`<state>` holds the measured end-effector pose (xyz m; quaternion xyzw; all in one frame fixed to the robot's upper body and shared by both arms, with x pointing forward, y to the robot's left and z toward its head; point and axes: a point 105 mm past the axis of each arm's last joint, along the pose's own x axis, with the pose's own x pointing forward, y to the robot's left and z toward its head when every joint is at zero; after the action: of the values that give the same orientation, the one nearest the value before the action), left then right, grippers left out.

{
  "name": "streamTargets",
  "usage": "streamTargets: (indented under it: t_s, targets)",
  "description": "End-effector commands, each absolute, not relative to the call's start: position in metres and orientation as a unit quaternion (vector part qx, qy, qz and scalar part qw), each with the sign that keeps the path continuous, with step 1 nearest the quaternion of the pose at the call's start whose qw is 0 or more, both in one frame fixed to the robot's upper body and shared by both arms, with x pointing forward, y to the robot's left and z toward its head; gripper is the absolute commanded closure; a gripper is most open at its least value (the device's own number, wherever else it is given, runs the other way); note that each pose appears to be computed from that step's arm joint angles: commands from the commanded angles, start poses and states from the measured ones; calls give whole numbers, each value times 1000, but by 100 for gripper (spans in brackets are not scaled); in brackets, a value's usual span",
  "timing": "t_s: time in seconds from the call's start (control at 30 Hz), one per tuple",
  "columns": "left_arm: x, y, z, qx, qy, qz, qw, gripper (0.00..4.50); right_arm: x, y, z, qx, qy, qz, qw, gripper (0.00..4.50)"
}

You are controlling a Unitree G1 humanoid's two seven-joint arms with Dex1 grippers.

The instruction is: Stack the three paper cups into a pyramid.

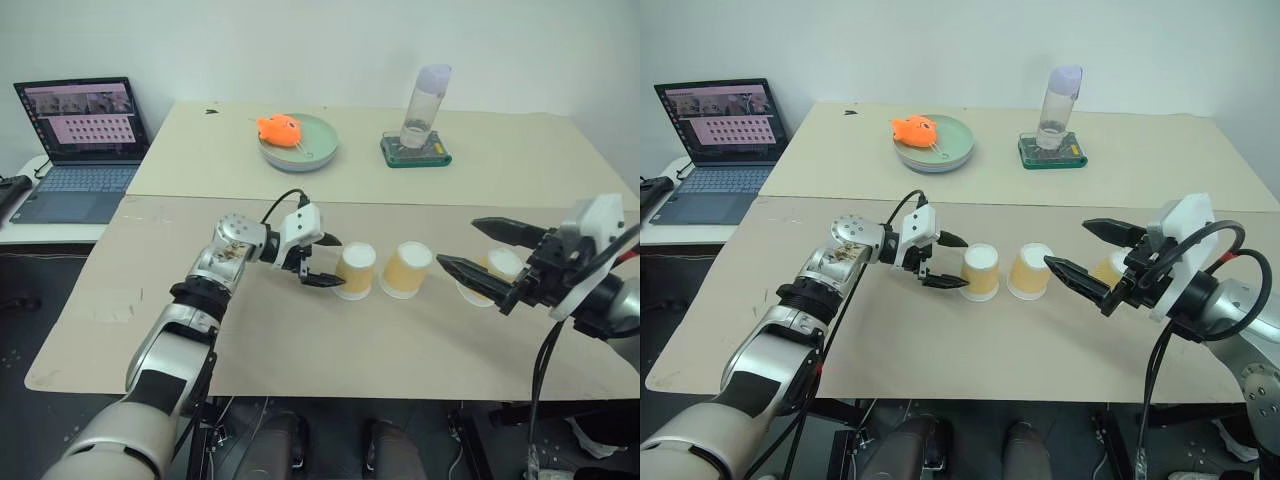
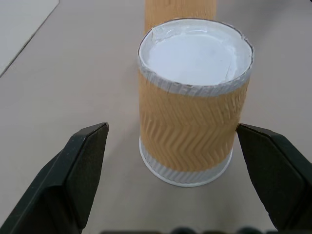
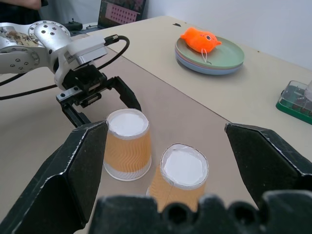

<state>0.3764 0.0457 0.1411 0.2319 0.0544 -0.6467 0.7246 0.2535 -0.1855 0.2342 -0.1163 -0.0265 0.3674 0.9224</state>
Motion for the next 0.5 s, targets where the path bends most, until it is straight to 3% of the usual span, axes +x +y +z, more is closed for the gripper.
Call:
streamTargets:
  t_s: [0.03,0.3,0.5]
  targets:
    - [379,41,154,243,32,-647,722,5,247,-185,250,-137,-56,364,920,0]
    - [377,41,158,244,26,-655,715,5,247,-186,250,-138,-56,362,920,0]
    - [370,64,180,245,24,-667,703,5,247,-187,251,-138,-55,364,920,0]
